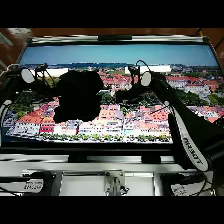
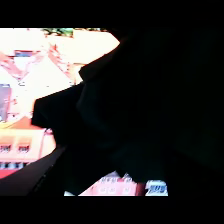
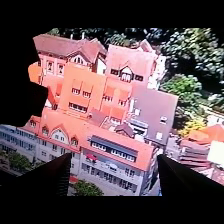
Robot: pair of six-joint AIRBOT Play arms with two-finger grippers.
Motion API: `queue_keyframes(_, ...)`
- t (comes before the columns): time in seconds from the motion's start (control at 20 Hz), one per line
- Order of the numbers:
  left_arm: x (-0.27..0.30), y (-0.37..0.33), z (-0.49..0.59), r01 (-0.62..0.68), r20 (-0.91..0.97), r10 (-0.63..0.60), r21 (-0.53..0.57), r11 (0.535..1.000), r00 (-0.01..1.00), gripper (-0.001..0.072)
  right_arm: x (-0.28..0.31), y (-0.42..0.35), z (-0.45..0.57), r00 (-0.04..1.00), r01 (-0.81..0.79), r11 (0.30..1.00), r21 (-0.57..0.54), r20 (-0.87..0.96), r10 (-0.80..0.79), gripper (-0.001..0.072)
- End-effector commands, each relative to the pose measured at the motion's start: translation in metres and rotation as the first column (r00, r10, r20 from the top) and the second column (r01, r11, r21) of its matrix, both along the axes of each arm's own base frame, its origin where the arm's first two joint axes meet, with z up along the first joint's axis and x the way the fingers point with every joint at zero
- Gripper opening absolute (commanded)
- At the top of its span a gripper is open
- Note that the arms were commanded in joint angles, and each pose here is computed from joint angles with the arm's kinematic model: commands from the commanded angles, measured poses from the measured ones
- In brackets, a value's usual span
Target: Fold the shirts.
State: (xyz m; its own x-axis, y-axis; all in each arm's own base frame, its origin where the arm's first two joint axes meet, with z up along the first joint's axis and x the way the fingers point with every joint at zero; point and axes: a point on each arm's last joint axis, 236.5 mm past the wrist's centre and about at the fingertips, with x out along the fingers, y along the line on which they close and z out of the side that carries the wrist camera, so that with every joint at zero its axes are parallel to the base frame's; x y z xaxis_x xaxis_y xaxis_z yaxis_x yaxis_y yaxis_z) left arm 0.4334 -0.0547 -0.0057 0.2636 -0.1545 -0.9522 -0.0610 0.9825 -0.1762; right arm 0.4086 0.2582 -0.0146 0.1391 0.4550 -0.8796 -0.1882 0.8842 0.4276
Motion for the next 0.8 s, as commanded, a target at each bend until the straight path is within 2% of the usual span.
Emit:
queue_keyframes(0.0, 0.015, -0.017, -0.038, -0.046, -0.041, 0.042, -0.102, 0.994, 0.998, 0.0703, -0.01, 0.034, -0.02, 0.994, 0.006, 0.991, 0.137, -0.111, 0.01, 0.0653)
queue_keyframes(0.05, 0.017, -0.02, -0.044, -0.053, -0.046, 0.048, -0.115, 0.992, 0.998, 0.0669, -0.012, 0.044, -0.025, 0.99, 0.012, 0.985, 0.172, -0.14, 0.012, 0.0653)
queue_keyframes(0.2, 0.017, -0.022, -0.058, -0.039, -0.067, 0.031, -0.119, 0.992, 0.997, 0.0658, -0.017, 0.076, -0.043, 0.983, 0.024, 0.969, 0.245, -0.181, 0.021, 0.0653)
queue_keyframes(0.25, 0.016, -0.024, -0.061, -0.028, -0.071, 0.019, -0.124, 0.992, 0.997, 0.0633, -0.017, 0.087, -0.045, 0.985, 0.025, 0.963, 0.27, -0.171, 0.023, 0.0653)
queue_keyframes(0.3, 0.016, -0.025, -0.062, -0.031, -0.076, 0.021, -0.13, 0.991, 0.997, 0.046, -0.015, 0.099, -0.046, 0.988, 0.029, 0.955, 0.297, -0.155, 0.019, 0.0653)
queue_keyframes(0.35, 0.016, -0.026, -0.062, -0.032, -0.076, 0.022, -0.135, 0.99, 0.997, 0.023, -0.012, 0.11, -0.045, 0.99, 0.038, 0.947, 0.318, -0.137, 0.006, 0.0653)
queue_keyframes(0.4, 0.016, -0.026, -0.062, -0.032, -0.076, 0.022, -0.135, 0.99, 0.997, 0.0098, -0.011, 0.119, -0.045, 0.993, 0.041, 0.943, 0.33, -0.121, -0.001, 0.0653)
queue_keyframes(0.5, 0.014, -0.027, -0.06, 0.001, -0.077, -0.011, -0.132, 0.991, 0.997, 0.0052, -0.006, 0.131, -0.051, 0.996, 0.049, 0.942, 0.331, -0.082, -0.023, 0.0653)
queue_keyframes(0.7, 0.01, -0.03, -0.039, 0.102, -0.081, -0.113, -0.127, 0.987, 0.99, 0.0052, 0.013, 0.151, -0.051, 0.991, 0.132, 0.914, 0.383, -0.04, -0.126, 0.0649)
queue_keyframes(0.75, 0.013, -0.031, -0.029, 0.117, -0.062, -0.126, -0.125, 0.985, 0.99, 0.0052, 0.014, 0.154, -0.052, 0.989, 0.149, 0.906, 0.396, -0.048, -0.142, 0.0571)
